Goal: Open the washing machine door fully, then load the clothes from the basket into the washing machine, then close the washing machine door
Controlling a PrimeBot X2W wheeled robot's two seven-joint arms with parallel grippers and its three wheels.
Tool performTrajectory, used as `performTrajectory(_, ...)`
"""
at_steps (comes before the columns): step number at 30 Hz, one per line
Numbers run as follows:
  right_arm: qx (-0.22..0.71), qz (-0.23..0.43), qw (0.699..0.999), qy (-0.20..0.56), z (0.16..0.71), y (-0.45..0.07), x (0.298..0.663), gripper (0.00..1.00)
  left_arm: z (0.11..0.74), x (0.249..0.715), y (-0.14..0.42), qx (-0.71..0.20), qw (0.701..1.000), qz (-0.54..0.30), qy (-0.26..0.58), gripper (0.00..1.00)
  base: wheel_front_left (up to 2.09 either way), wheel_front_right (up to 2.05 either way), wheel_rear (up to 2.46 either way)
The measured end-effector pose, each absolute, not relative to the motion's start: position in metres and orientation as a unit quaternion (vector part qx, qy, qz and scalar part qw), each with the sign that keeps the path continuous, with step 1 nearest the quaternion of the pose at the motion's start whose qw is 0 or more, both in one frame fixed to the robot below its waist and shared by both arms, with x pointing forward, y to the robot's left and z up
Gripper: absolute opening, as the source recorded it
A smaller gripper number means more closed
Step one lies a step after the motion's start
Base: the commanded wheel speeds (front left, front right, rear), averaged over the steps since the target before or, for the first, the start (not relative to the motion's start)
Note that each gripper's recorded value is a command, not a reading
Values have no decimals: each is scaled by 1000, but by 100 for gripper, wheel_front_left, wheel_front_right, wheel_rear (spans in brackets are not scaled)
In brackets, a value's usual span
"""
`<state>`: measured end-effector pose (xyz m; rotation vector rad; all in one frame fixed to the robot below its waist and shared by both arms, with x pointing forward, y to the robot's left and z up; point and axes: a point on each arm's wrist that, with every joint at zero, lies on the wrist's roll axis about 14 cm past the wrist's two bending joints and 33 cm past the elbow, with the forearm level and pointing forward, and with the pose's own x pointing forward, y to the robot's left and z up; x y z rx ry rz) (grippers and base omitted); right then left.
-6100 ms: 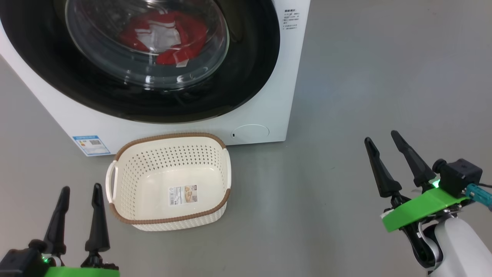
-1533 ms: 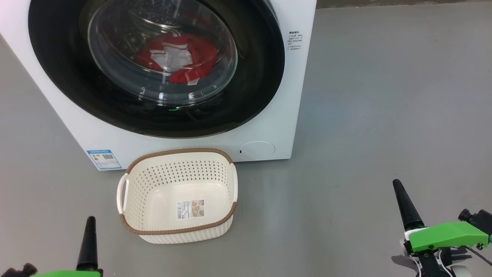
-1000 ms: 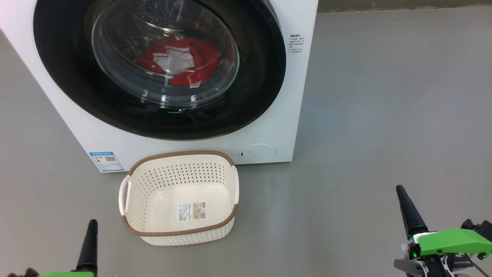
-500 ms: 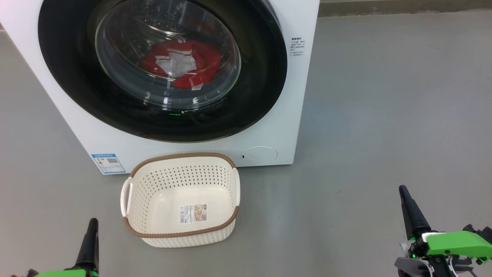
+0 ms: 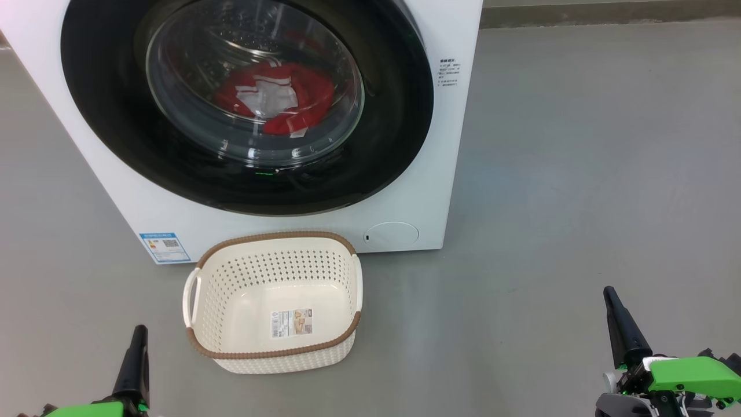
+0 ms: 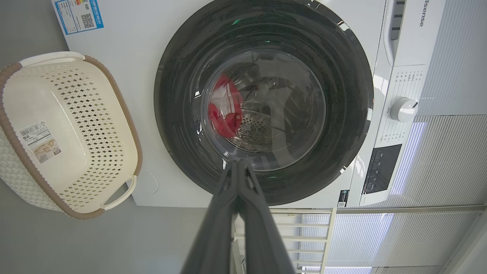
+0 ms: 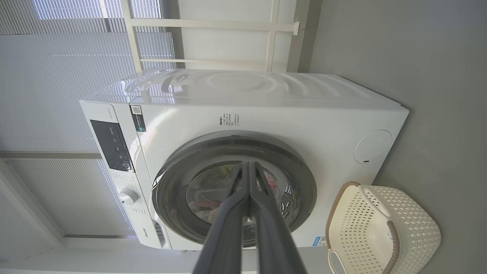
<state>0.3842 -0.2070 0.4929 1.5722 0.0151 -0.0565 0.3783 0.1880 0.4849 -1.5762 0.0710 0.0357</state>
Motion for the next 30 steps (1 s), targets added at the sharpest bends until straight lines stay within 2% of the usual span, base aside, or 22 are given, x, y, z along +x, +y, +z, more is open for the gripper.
performTrajectory(30,709,-25,705,7,493,-208,384,0,485,378,187,-711,702,15,33,0,0,0,0)
